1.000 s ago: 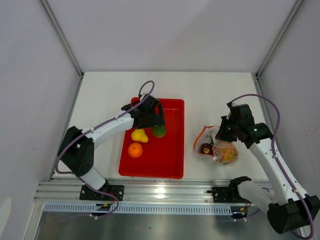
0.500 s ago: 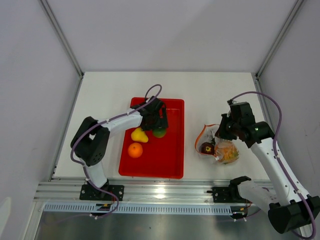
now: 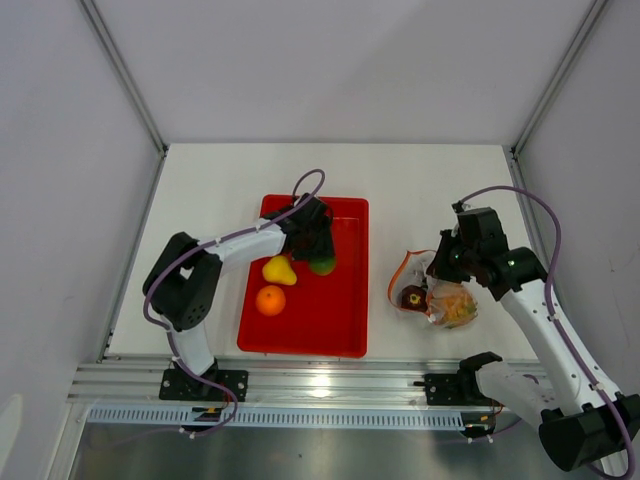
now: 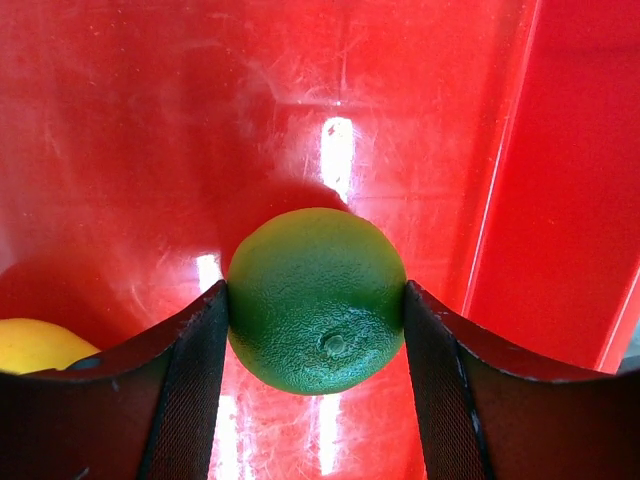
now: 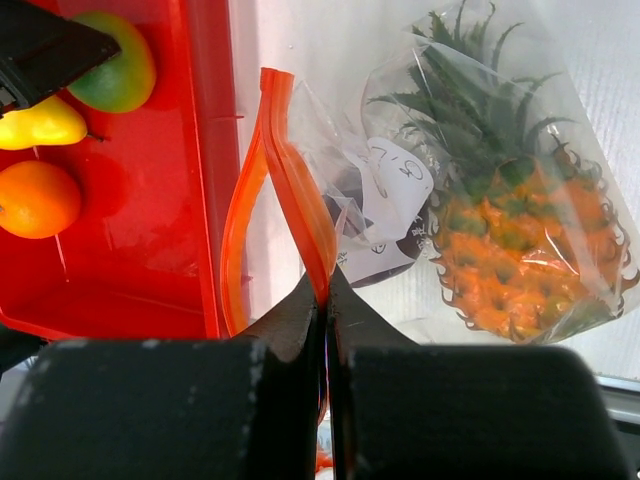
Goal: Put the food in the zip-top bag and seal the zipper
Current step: Pick up the fake fruit from the bin, then place the fake fruit in the zipper food storage bag.
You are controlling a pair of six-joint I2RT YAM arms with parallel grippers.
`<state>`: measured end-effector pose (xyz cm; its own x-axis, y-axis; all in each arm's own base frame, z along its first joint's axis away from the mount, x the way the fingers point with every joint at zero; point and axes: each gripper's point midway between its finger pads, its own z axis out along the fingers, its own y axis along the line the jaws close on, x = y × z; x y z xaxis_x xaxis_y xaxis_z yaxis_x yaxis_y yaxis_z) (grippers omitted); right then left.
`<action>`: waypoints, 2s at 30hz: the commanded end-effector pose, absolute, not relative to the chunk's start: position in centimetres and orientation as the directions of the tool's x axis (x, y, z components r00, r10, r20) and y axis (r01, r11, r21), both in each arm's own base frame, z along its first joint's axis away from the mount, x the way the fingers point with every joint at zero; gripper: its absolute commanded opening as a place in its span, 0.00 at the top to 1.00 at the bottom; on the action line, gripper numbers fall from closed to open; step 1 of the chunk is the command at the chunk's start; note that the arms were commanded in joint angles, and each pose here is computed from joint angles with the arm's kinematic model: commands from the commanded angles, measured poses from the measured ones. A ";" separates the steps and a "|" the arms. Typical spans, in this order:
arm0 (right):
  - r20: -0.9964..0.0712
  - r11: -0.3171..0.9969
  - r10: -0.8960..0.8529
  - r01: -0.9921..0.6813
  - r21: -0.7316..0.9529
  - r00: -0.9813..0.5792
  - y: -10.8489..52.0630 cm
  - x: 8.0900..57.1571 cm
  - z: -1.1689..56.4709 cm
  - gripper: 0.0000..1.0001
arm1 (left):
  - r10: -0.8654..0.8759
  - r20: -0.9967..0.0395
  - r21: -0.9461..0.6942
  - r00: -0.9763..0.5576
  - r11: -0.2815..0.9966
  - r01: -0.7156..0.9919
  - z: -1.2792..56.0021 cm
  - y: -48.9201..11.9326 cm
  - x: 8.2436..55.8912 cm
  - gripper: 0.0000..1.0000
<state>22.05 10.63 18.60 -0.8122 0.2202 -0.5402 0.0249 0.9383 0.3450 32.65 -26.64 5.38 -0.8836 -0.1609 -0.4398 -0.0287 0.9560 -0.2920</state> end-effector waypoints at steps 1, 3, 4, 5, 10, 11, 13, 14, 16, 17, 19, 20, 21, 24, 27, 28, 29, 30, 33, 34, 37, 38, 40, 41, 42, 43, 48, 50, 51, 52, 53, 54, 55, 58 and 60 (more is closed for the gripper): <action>-0.575 0.932 0.227 0.004 0.362 -0.786 11.0 22.7 19.8 1.00 | -0.164 -0.453 -0.339 -0.876 0.941 -0.002 6.1 -27.3 32.5 0.76; -0.580 0.937 0.223 0.007 0.351 -0.784 10.8 22.7 20.0 1.00 | -0.156 -0.467 -0.343 -0.871 0.939 0.016 6.8 -27.3 32.5 0.99; -0.582 0.940 0.221 0.012 0.341 -0.782 10.6 22.7 20.0 1.00 | -0.155 -0.482 -0.357 -0.862 0.934 0.031 7.8 -27.4 32.4 1.00; -0.584 0.942 0.217 0.011 0.336 -0.782 10.5 22.6 20.0 1.00 | -0.155 -0.496 -0.369 -0.854 0.928 0.047 8.7 -27.6 32.5 0.99; -0.592 0.945 0.208 0.003 0.328 -0.779 10.3 22.5 20.7 1.00 | -0.138 -0.587 -0.453 -0.798 0.873 0.183 14.7 -29.5 31.9 0.99; -0.594 0.945 0.206 0.000 0.327 -0.778 10.3 22.5 20.9 1.00 | -0.130 -0.597 -0.493 -0.792 0.838 0.234 16.6 -30.4 31.0 0.99; -0.593 0.947 0.201 -0.001 0.322 -0.780 10.2 22.3 21.1 1.00 | -0.112 -0.620 -0.523 -0.776 0.797 0.302 18.8 -32.0 29.7 0.99; -0.598 0.948 0.201 -0.001 0.320 -0.776 10.1 22.3 21.3 1.00 | -0.099 -0.636 -0.556 -0.765 0.746 0.366 20.7 -33.4 28.5 0.99; -0.593 0.950 0.195 0.000 0.312 -0.781 10.0 22.1 21.2 1.00 | -0.081 -0.653 -0.605 -0.753 0.653 0.455 22.9 -35.2 26.8 1.00; -0.596 0.950 0.195 -0.001 0.313 -0.779 9.9 22.0 21.4 1.00 | -0.104 -0.678 -0.641 -0.727 0.568 0.517 25.2 -36.7 26.4 0.99; -0.596 0.948 0.200 0.001 0.318 -0.778 10.0 21.9 21.5 1.00 | -0.053 -0.669 -0.688 -0.741 0.421 0.591 26.9 -38.9 23.7 0.99; -0.594 0.946 0.199 -0.005 0.324 -0.779 10.1 21.7 21.6 1.00 | -0.036 -0.677 -0.695 -0.735 0.361 0.622 28.1 -40.1 22.5 1.00; -0.593 0.944 0.201 -0.007 0.329 -0.780 10.2 21.7 21.6 1.00 | -0.009 -0.679 -0.695 -0.734 0.331 0.638 28.3 -40.8 21.7 0.99; -0.582 0.935 0.209 -0.013 0.355 -0.786 10.6 21.4 21.8 1.00 | 0.004 -0.701 -0.683 -0.713 0.282 0.674 29.0 -42.8 20.3 0.99; -0.579 0.922 0.226 -0.020 0.386 -0.783 11.1 21.3 22.5 1.00 | 0.002 -0.695 -0.697 -0.719 0.246 0.674 28.8 -44.0 19.1 1.00; -0.577 0.918 0.231 -0.021 0.396 -0.783 11.2 21.2 22.7 1.00 | 0.006 -0.689 -0.701 -0.725 0.248 0.668 28.3 -44.3 18.9 0.99; -0.578 0.915 0.240 -0.017 0.403 -0.780 11.2 21.2 22.9 1.00 | 0.013 -0.681 -0.709 -0.732 0.242 0.663 28.1 -44.6 18.4 0.99; -0.580 0.913 0.246 -0.016 0.409 -0.777 11.3 21.3 23.2 1.00 | 0.015 -0.677 -0.711 -0.735 0.241 0.660 27.9 -44.9 18.2 1.00; -0.586 0.903 0.264 -0.017 0.430 -0.766 11.6 21.4 24.1 1.00 | 0.023 -0.662 -0.720 -0.749 0.257 0.645 26.9 -45.7 17.8 0.99; -0.588 0.897 0.273 -0.020 0.442 -0.762 11.7 21.5 24.6 1.00 | 0.015 -0.653 -0.723 -0.757 0.283 0.630 26.4 -45.7 18.1 0.99; -0.588 0.881 0.298 -0.021 0.473 -0.752 12.1 21.7 25.3 1.00 | 0.020 -0.634 -0.712 -0.773 0.373 0.594 24.3 -45.8 18.5 0.99; -0.586 0.877 0.304 -0.019 0.480 -0.751 12.2 21.7 25.4 1.00 | 0.020 -0.632 -0.707 -0.775 0.395 0.587 23.6 -45.9 18.7 0.99; -0.583 0.870 0.316 -0.017 0.493 -0.749 12.4 21.9 25.7 1.00 | 0.018 -0.625 -0.704 -0.781 0.419 0.573 22.8 -45.9 18.9 0.99; -0.577 0.865 0.317 -0.020 0.502 -0.753 12.6 21.8 25.7 1.00 | 0.011 -0.624 -0.704 -0.781 0.425 0.568 22.5 -46.0 19.0 0.99; -0.573 0.860 0.321 -0.021 0.509 -0.754 12.8 21.8 25.8 1.00 | 0.011 -0.619 -0.704 -0.785 0.436 0.561 22.0 -46.1 19.2 1.00; -0.573 0.857 0.322 -0.026 0.515 -0.754 12.8 21.7 25.9 1.00 | 0.012 -0.614 -0.706 -0.789 0.439 0.556 21.7 -46.2 19.2 0.99; -0.572 0.853 0.329 -0.023 0.521 -0.751 12.8 21.6 26.1 1.00 | 0.042 -0.576 -0.736 -0.816 0.406 0.541 21.2 -48.0 19.0 0.88; -0.571 0.854 0.329 -0.020 0.519 -0.752 12.7 21.5 26.1 1.00 | 0.044 -0.571 -0.745 -0.820 0.392 0.540 21.6 -48.5 18.9 0.60; -0.574 0.856 0.330 -0.018 0.516 -0.749 12.5 21.5 26.2 1.00 | 0.047 -0.571 -0.745 -0.820 0.389 0.541 21.5 -48.6 18.7 0.49; -0.578 0.859 0.331 -0.015 0.511 -0.746 12.4 21.5 26.2 1.00 | 0.050 -0.575 -0.743 -0.817 0.387 0.546 21.5 -48.6 18.7 0.18; -0.584 0.863 0.327 -0.016 0.505 -0.743 12.2 21.5 26.3 1.00 | 0.054 -0.578 -0.740 -0.814 0.385 0.551 21.5 -48.6 18.5 0.01; -0.585 0.865 0.329 -0.011 0.502 -0.742 12.0 21.5 26.3 1.00 | 0.053 -0.584 -0.737 -0.810 0.383 0.557 21.4 -48.4 18.5 0.01; -0.587 0.867 0.329 -0.010 0.499 -0.740 11.9 21.6 26.4 1.00 | 0.054 -0.594 -0.734 -0.803 0.374 0.567 21.6 -48.4 18.4 0.01; -0.590 0.872 0.327 -0.005 0.490 -0.738 11.6 21.6 26.3 1.00 | 0.047 -0.609 -0.727 -0.792 0.367 0.581 21.8 -47.6 18.1 0.00; -0.592 0.875 0.325 -0.003 0.484 -0.737 11.3 21.7 26.3 1.00 | 0.040 -0.618 -0.718 -0.785 0.376 0.585 21.8 -47.0 18.0 0.00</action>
